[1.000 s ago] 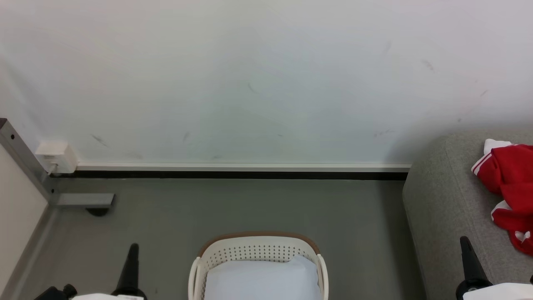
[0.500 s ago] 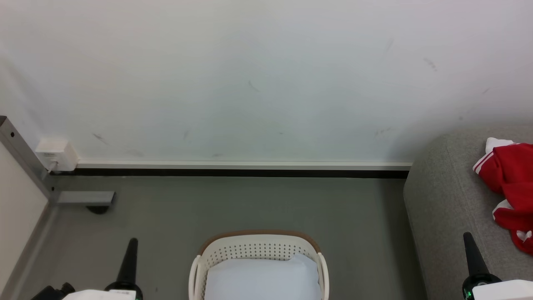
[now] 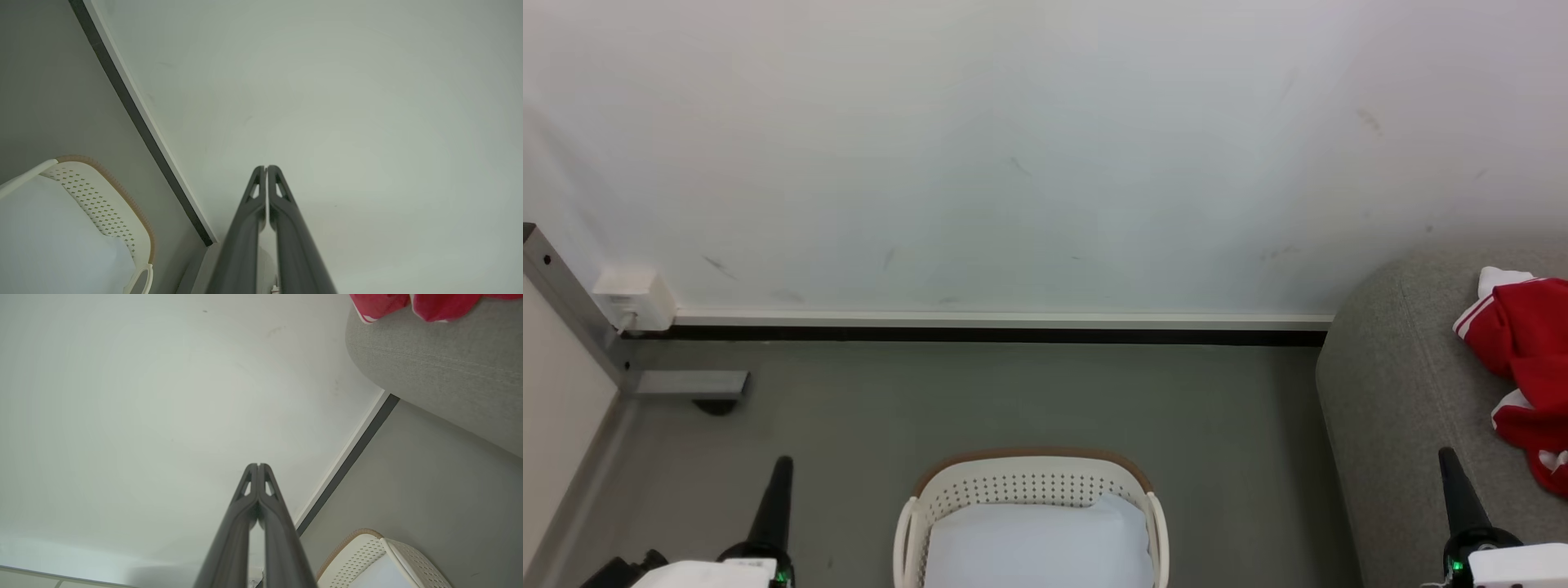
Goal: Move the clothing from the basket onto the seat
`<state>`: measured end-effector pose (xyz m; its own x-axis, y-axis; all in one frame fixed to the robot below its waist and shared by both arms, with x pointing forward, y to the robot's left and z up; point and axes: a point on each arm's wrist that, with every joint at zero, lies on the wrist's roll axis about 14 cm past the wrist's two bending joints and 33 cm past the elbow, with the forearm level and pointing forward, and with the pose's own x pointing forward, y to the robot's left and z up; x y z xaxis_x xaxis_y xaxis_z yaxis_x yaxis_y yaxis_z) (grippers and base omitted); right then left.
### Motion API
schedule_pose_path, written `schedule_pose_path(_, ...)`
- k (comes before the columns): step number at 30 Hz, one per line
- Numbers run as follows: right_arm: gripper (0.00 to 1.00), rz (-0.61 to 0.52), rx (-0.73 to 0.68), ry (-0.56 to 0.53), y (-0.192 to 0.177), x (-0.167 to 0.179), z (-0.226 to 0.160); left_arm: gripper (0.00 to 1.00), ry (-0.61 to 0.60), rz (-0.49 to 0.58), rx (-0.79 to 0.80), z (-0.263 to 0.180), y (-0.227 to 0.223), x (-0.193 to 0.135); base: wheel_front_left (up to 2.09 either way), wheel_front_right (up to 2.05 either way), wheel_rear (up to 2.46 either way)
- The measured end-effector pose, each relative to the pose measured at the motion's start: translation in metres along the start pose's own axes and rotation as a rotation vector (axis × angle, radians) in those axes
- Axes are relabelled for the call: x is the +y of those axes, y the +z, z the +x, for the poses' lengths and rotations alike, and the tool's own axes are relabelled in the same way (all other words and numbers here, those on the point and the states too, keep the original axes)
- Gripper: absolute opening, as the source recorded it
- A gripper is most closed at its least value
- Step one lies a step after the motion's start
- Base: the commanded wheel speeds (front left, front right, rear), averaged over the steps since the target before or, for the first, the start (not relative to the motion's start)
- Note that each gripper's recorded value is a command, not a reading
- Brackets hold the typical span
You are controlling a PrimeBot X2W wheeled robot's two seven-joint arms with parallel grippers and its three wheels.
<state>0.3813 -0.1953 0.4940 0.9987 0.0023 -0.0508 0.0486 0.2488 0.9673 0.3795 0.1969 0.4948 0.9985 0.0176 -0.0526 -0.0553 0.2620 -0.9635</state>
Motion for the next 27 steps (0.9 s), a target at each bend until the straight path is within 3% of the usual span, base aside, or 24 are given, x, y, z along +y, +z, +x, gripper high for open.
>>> schedule_pose_path(27,0.00,0.187,-0.007,0.027,0.0059,0.0059,0.0039,0.00,-0.028,-0.197,0.012,0.0060,0.0026,-0.0060,0.00,0.00,0.00)
